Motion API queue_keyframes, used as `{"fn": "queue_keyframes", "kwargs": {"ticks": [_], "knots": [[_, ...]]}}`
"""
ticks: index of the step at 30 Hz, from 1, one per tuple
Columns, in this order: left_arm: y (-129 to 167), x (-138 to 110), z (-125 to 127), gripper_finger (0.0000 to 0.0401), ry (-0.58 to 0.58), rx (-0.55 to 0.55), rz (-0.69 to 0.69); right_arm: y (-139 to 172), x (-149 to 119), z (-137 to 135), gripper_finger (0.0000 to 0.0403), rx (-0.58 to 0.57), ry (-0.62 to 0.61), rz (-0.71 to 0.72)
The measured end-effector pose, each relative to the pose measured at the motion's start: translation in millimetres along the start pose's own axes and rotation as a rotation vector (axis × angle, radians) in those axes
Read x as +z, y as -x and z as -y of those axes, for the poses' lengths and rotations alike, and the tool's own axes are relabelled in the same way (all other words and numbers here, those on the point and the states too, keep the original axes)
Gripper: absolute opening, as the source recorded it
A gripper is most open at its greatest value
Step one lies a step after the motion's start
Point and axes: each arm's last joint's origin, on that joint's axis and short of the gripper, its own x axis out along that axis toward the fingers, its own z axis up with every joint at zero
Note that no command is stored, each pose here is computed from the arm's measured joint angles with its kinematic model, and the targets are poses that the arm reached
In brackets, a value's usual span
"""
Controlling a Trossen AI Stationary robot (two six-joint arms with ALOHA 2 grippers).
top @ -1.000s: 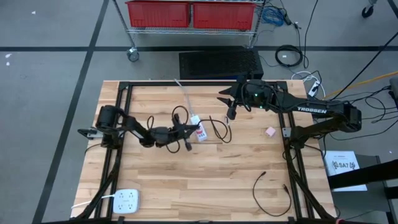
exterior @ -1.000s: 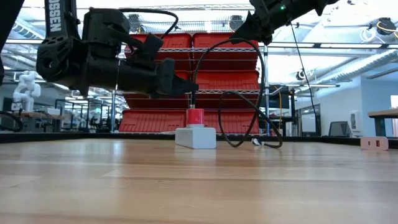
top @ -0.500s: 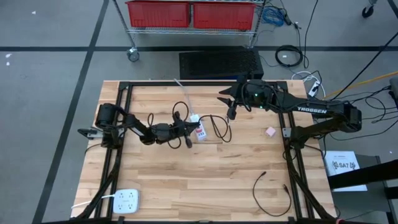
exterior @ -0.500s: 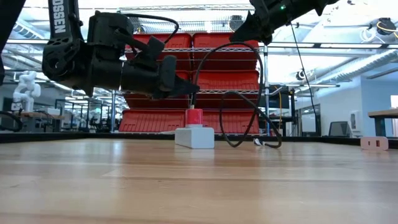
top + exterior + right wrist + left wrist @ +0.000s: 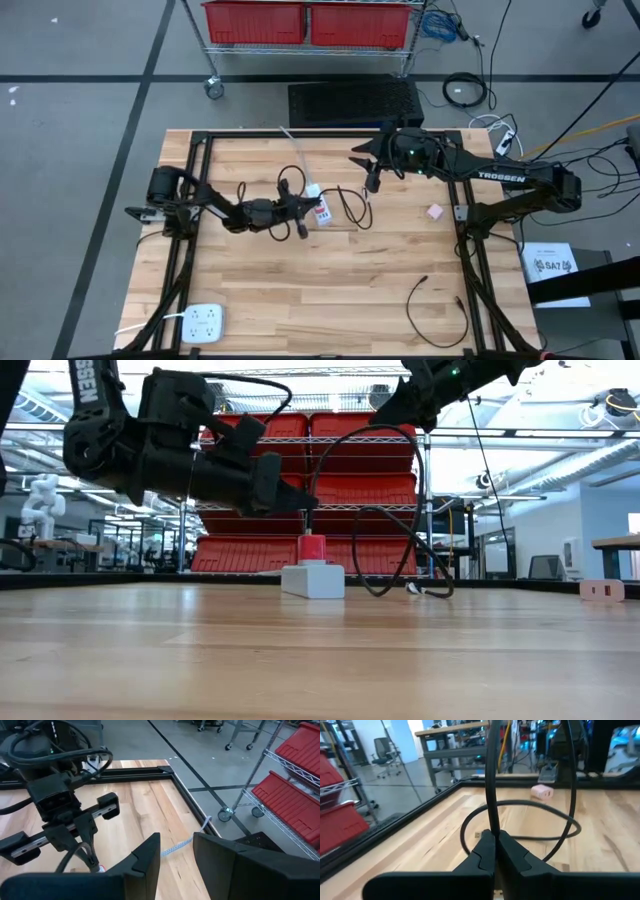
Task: Insert USB
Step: Insert the top black charger cable into the pink charger adapter
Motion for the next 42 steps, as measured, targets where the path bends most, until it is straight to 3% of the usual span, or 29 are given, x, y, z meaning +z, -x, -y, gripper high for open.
{"fn": "queue_keyframes", "kwargs": {"ticks": [11,21,24,27,30,36,42], "knots": [[11.1,5.7,11.8,0.0005,-0.060,-0.045,-0.078,0.0,-0.1,0.2,0.0109,0.000,0.003,-0.001],[21.4,-19.3,0.6,0.0003,-0.062,-0.021,-0.235,0.0,-0.1,0.1,0.0109,0.000,0.006,-0.001],[17.7,-4.1,1.9,0.0003,-0.022,-0.018,-0.137,0.0,-0.2,0.1,0.0109,0.000,0.006,-0.003],[19.0,-11.8,1.8,0.0003,-0.047,-0.020,-0.188,0.1,-0.1,0.1,0.0109,0.000,0.005,-0.002],[18.4,-3.5,1.3,0.0002,-0.028,-0.015,-0.139,0.1,-0.5,0.0,0.0109,0.002,-0.007,-0.006],[21.5,8.2,-0.4,0.0002,-0.065,-0.018,-0.100,-9.1,-11.9,-7.1,0.0111,0.239,-0.043,-0.084],[30.5,23.6,-5.4,0.0002,-0.089,-0.025,-0.105,-50.7,-44.7,-24.2,0.0125,0.435,0.017,-0.231]]}}
